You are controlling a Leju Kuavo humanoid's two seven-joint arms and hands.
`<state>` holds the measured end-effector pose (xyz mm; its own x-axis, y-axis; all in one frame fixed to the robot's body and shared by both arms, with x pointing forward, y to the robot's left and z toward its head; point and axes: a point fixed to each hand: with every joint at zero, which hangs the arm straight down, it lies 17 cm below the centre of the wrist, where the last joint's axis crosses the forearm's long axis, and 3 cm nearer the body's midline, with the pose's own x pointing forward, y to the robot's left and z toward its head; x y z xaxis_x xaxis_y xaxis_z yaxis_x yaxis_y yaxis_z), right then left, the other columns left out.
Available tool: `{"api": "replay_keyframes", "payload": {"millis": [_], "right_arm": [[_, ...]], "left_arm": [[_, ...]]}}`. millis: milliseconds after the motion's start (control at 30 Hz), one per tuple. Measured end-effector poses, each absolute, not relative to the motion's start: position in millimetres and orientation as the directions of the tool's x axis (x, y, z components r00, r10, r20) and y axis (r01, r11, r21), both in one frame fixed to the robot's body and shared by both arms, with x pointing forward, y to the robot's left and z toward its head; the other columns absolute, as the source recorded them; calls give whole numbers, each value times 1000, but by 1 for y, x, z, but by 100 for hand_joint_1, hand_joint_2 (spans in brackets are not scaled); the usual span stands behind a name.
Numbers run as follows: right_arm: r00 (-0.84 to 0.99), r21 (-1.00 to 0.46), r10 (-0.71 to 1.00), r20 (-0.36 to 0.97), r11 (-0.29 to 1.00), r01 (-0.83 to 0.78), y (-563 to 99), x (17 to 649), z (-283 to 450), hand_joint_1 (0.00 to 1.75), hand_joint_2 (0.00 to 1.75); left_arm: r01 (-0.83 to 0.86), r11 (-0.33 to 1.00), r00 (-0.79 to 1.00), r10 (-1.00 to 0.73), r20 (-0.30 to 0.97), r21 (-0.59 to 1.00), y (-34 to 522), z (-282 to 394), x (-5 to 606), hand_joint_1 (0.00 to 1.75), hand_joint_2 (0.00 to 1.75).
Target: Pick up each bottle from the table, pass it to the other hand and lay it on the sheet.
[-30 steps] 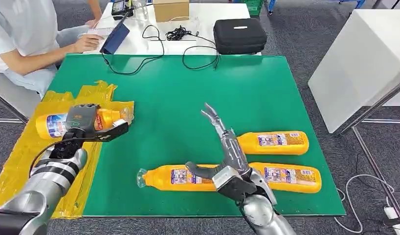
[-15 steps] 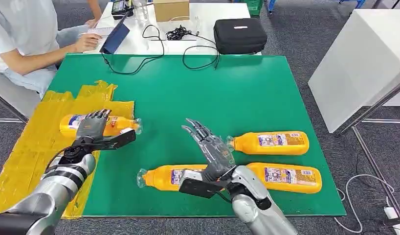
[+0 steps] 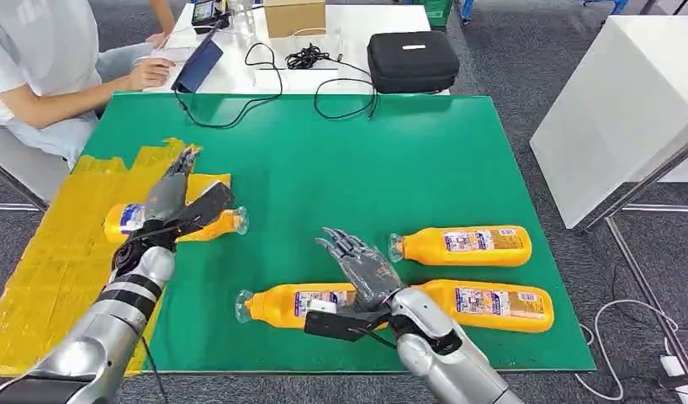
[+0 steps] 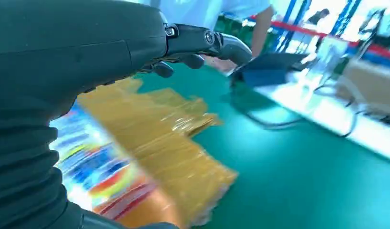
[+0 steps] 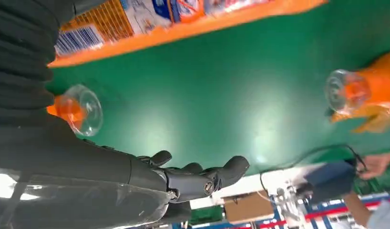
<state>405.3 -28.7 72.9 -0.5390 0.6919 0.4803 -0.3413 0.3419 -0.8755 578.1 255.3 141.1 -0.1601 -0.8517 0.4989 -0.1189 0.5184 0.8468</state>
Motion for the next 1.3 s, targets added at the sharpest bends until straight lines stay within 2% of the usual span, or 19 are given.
{"api": "replay_keyframes", "payload": {"millis": [167,333,533,767,1233,1267,1300], "right_arm": [[-537,-880,701,469,325,-345,-31,407,68,0,175],[-543,-893,718,435,268,-361,-32,406,56,0,175],[-522,-895,753,402,202,-398,-39,404,30,0,175],[-515,-891,774,368,134,-434,-44,406,8,0,175],[-532,-890,782,325,64,-451,-43,413,-3,0,175],[-533,-891,783,321,58,-451,-43,413,-3,14,175],[-532,-892,786,315,53,-450,-44,415,-4,49,175]], "left_arm": [[-145,547,-187,-833,520,824,251,155,577,0,175],[-173,734,-272,-677,684,657,244,188,569,0,175],[-167,857,-403,-511,760,488,231,235,547,0,175],[-157,887,-505,-450,736,434,210,270,525,0,175],[-146,903,-554,-414,722,405,198,286,514,0,175],[-147,903,-555,-412,722,403,198,286,514,0,175],[-145,905,-557,-408,724,399,198,286,513,0,175]]}}
